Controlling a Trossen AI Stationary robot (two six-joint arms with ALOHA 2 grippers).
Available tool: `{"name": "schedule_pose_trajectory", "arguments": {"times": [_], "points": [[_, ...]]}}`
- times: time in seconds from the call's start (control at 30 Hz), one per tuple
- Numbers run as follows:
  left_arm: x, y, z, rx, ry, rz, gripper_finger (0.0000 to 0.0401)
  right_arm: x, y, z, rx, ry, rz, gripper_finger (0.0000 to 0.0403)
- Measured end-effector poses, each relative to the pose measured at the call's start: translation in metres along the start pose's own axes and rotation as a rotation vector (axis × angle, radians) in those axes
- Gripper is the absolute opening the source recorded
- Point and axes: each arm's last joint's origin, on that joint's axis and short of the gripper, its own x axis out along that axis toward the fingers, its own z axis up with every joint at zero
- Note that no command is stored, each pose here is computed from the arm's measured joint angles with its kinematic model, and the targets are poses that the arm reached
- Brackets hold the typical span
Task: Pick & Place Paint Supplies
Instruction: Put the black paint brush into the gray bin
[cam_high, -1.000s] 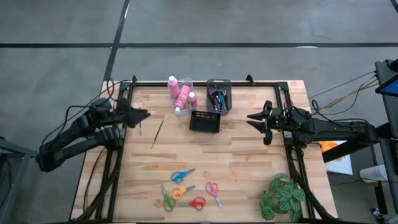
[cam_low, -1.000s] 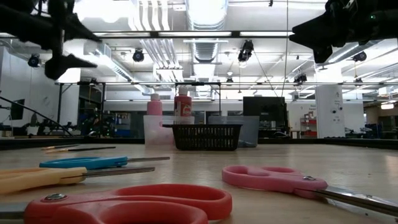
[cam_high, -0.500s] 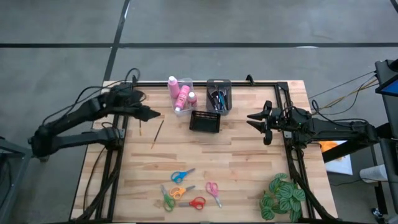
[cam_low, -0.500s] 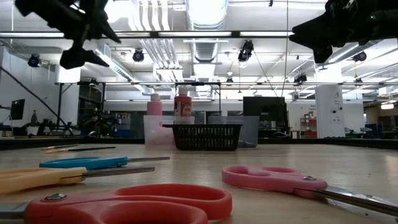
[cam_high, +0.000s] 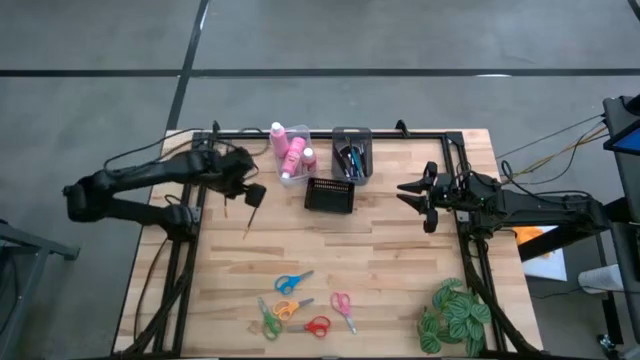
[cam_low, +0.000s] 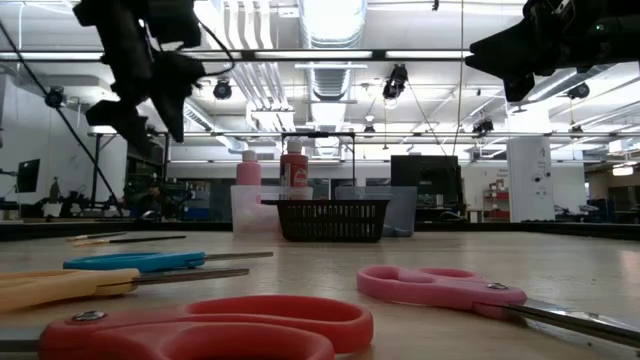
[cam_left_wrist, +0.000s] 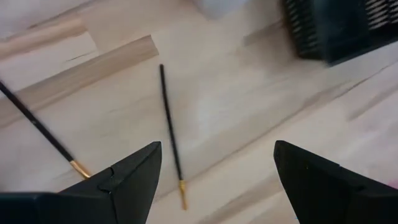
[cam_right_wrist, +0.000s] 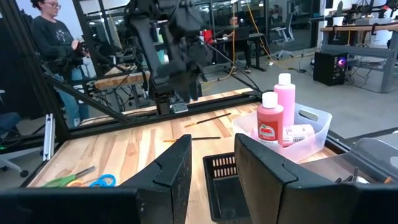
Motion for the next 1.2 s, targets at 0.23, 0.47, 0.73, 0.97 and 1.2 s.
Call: {"name": "schedule_pose_trajectory", "arguments": {"times": [0.23, 0.47, 0.73, 0.97, 1.2], "points": [[0.027, -0.015, -0.004, 0.029, -0.041, 0.188, 0.0310, 0.000, 0.000, 0.000, -0.002, 0.000, 0.000, 0.0121], [0.060, -0.017, -0.005, 0.011, -0.001, 0.237, 0.0310, 0.000, 0.000, 0.000, -0.001, 0.000, 0.000, 0.0121], [0.093, -0.001, -0.021, -0.005, 0.051, 0.149, 0.0310, 0.000, 0.000, 0.000, -0.002, 0.004, -0.001, 0.0121], [0.106, 0.010, -0.031, -0.007, 0.053, 0.118, 0.0310, 0.000, 0.000, 0.000, -0.002, 0.005, -0.001, 0.0121], [0.112, 0.017, -0.038, -0.007, 0.054, 0.114, 0.0310, 0.000, 0.000, 0.000, 0.000, 0.005, -0.001, 0.0121]]}}
